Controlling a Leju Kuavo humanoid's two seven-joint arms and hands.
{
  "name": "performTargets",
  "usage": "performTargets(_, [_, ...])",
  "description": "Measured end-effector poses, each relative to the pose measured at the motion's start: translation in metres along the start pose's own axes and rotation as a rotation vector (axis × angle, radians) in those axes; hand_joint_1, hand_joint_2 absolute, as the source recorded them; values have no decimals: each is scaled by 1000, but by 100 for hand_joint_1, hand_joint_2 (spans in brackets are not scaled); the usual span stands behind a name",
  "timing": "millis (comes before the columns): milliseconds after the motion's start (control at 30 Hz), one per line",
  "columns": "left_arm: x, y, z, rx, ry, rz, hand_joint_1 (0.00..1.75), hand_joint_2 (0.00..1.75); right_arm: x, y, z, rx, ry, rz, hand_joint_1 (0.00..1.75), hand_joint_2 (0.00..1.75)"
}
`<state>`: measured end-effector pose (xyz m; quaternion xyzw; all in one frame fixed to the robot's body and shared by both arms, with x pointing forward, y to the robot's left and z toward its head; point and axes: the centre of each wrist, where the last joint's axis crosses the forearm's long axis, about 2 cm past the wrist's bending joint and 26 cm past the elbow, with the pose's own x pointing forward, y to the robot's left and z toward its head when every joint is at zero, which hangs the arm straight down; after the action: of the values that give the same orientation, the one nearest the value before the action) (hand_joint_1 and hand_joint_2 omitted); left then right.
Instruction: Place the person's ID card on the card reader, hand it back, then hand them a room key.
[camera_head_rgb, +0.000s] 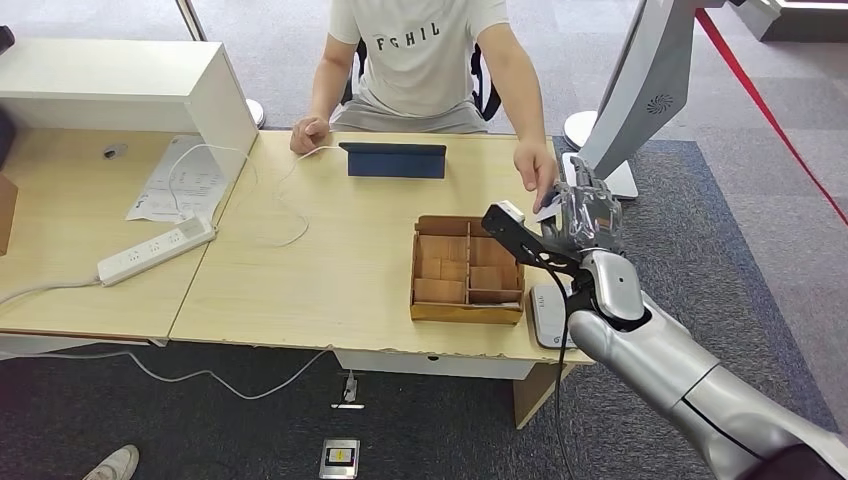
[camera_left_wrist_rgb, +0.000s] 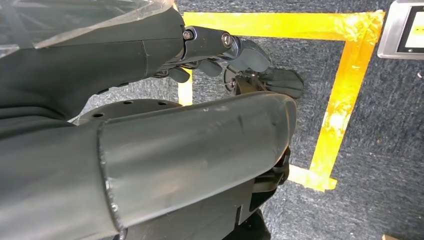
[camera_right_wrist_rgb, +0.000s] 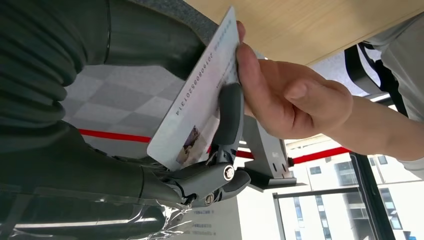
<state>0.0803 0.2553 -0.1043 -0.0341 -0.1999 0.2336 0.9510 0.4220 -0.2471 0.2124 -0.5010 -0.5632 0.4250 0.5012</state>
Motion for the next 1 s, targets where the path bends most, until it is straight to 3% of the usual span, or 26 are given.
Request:
performTargets(33, [0, 0, 0, 0, 3, 0, 0, 0, -1, 0, 0, 2, -1, 0, 0, 0])
performTargets(500, [-3, 3, 1, 1, 17, -15, 0, 0, -10, 1, -2, 13, 19, 15, 0, 0])
performTargets(633, [-4, 4, 1, 7, 24, -9, 0, 0, -13, -1, -2, 20, 7, 8, 0, 175])
performTargets(800, [-9, 10, 3, 33, 42, 1, 0, 0, -19, -6, 12, 37, 9, -101, 0, 175])
performTargets(1000, [-11, 13, 3, 68, 47, 8, 0, 0, -28, -3, 53, -5, -7, -216, 0, 175])
